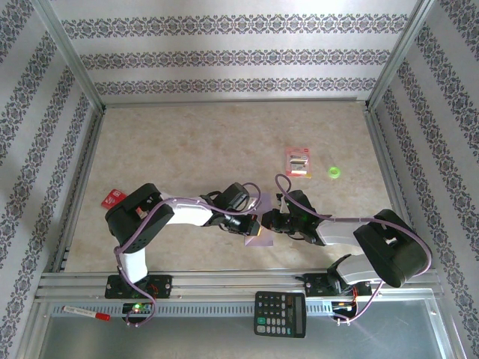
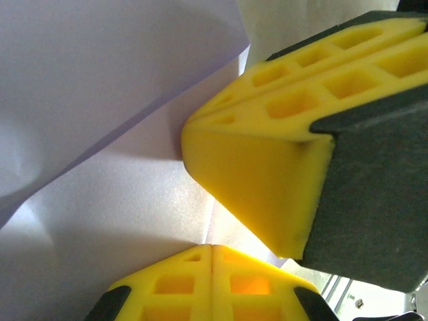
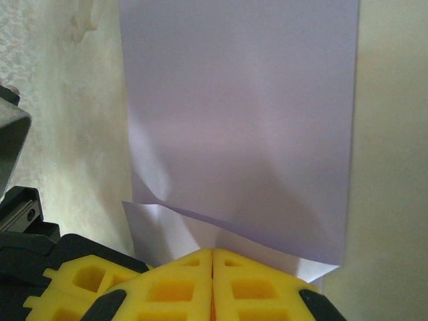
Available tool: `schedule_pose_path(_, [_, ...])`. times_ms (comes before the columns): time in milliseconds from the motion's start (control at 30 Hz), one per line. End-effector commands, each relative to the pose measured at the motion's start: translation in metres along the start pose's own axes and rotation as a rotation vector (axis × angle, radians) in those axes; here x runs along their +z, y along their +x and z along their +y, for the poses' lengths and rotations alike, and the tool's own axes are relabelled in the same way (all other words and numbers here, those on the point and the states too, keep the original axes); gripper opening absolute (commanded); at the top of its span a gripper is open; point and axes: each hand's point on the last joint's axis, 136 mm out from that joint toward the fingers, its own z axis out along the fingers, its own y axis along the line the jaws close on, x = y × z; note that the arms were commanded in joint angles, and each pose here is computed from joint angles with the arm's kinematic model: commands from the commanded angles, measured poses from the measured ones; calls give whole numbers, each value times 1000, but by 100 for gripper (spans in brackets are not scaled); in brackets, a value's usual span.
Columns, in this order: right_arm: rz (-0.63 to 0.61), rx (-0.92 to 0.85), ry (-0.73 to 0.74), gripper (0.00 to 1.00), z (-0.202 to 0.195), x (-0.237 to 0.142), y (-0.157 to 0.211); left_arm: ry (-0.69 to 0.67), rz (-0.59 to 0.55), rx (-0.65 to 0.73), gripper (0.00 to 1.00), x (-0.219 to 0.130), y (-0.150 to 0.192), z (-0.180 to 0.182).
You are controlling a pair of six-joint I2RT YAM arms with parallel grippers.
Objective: Fold a paper plane with a square sheet of paper (pick it up from the middle)
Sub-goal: Fold the triangle a second time at the center of the table.
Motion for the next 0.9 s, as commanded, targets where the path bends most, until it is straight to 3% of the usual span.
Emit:
schedule_pose_path(0, [70,82,192,8,-51,-2,27,-53,73,-40,0,-3,30,23])
schedule_pose_path(300, [91,94,215,8,-57,3,30,-45,118,-28,1,-14,62,21])
schedule_pose_path(600, [94,42,154,8,-35,3,22,11,-52,2,5,-32,13,-10])
schedule_pose_path(867, [69,-51,41,12,7,-9,3,4,-159,-55,9,-56,-7,6])
